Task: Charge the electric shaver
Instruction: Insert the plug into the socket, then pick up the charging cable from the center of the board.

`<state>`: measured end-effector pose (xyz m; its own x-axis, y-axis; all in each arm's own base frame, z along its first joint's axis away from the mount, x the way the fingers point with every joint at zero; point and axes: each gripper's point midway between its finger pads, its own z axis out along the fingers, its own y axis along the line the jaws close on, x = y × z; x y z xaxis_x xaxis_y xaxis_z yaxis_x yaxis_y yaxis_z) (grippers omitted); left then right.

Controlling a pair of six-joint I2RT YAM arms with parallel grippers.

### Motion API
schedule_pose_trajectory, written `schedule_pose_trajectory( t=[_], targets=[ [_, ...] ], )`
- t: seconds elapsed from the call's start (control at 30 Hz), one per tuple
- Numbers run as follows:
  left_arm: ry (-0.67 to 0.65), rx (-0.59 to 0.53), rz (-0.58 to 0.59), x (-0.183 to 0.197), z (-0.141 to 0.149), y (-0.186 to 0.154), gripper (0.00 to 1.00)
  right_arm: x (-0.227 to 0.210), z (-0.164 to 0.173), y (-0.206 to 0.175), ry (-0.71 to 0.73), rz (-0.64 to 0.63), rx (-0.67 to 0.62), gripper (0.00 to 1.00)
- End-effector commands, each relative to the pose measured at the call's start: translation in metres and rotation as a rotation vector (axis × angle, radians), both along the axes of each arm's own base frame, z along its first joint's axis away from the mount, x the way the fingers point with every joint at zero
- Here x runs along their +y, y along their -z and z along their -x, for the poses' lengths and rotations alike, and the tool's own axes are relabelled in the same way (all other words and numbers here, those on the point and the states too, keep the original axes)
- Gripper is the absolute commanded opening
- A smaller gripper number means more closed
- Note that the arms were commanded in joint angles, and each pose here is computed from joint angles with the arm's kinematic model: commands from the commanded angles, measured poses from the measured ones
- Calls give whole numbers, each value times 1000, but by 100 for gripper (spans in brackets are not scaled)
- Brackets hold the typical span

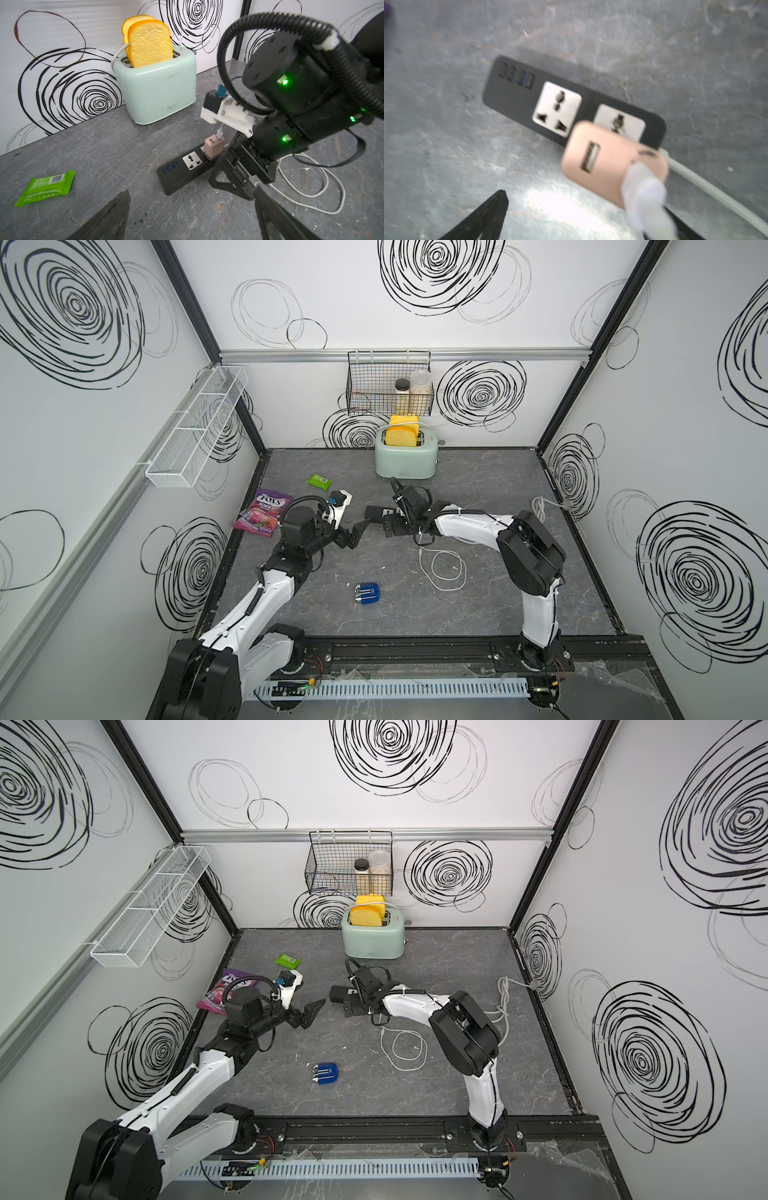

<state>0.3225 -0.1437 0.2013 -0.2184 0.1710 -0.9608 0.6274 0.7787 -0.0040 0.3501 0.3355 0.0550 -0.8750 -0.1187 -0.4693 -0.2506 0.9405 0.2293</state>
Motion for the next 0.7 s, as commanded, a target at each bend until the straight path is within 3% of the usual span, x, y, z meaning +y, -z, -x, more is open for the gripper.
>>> schedule_pose_trajectory(
  t=[0.0, 0.13, 0.3, 0.5, 0.67],
  targets=[
    [24, -34, 13, -5, 3, -9, 97, -38, 7, -10, 16, 162, 15, 98],
    [25, -34, 22, -6, 2, -10, 97, -34, 11, -14, -55, 129, 16, 98],
    [29, -32, 16, -6, 2, -11, 97, 10, 37, -19, -344, -52, 78, 98],
    [29, -29, 15, -6, 3, -11, 97, 34, 52, -30, -524, -160, 80, 99],
    [24, -38, 18, -5, 2, -17, 97, 65, 72, -80, -709, -463, -61, 98]
  ],
)
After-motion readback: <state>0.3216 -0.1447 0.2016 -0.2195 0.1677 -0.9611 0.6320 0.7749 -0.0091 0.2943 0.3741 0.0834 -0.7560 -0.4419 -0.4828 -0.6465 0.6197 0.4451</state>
